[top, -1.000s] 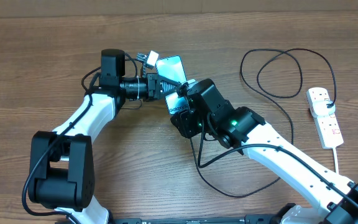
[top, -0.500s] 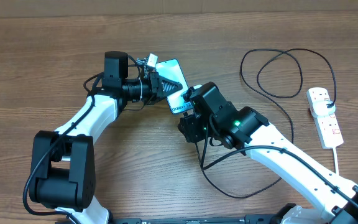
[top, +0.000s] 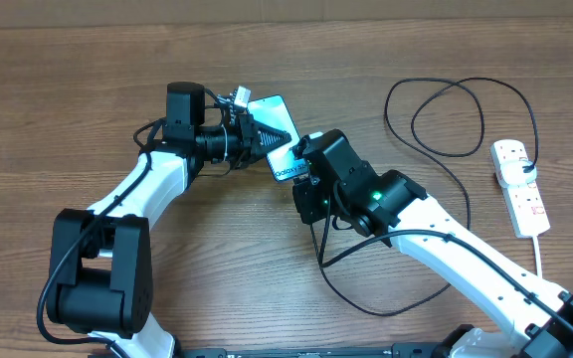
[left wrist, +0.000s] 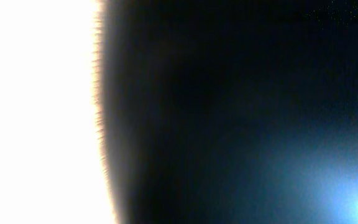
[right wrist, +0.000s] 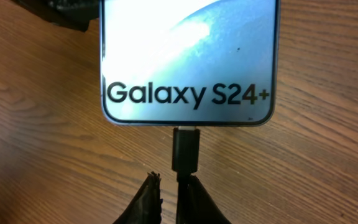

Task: Plug charger to phone and switch on socket

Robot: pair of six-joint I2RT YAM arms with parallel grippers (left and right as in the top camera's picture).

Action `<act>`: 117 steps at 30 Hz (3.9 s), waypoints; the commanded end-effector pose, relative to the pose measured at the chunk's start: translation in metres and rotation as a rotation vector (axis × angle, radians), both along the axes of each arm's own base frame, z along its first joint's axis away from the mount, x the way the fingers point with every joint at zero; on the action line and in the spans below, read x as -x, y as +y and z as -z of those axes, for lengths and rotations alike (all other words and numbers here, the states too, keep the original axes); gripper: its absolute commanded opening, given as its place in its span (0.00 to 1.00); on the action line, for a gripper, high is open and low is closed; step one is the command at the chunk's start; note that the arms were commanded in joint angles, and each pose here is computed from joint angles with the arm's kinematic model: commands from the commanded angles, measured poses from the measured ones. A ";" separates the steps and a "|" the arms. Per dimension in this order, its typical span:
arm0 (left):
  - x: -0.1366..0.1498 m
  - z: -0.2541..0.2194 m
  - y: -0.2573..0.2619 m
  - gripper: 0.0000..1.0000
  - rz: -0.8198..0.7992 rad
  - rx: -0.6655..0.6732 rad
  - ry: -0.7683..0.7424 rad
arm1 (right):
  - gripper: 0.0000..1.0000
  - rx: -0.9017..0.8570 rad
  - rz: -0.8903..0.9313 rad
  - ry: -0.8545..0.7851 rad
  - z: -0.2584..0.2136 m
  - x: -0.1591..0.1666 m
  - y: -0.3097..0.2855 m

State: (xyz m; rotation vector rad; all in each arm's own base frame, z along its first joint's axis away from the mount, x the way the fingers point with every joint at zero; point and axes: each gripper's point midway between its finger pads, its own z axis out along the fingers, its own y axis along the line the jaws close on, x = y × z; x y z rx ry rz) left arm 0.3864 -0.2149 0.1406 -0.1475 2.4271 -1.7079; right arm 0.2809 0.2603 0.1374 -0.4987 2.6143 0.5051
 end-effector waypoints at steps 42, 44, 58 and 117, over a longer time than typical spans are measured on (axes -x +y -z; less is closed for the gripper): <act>0.025 -0.011 -0.025 0.04 0.159 0.062 -0.080 | 0.04 -0.018 0.020 -0.073 -0.002 -0.022 0.009; 0.028 -0.013 -0.026 0.04 0.172 0.073 -0.081 | 0.04 -0.022 0.012 -0.094 -0.009 -0.026 0.011; 0.041 -0.018 -0.031 0.04 0.237 0.114 -0.086 | 0.04 -0.057 0.006 -0.133 -0.032 -0.034 0.019; 0.047 0.052 0.015 0.04 0.319 -0.576 -0.186 | 1.00 -0.007 0.290 -0.192 -0.140 0.016 -0.074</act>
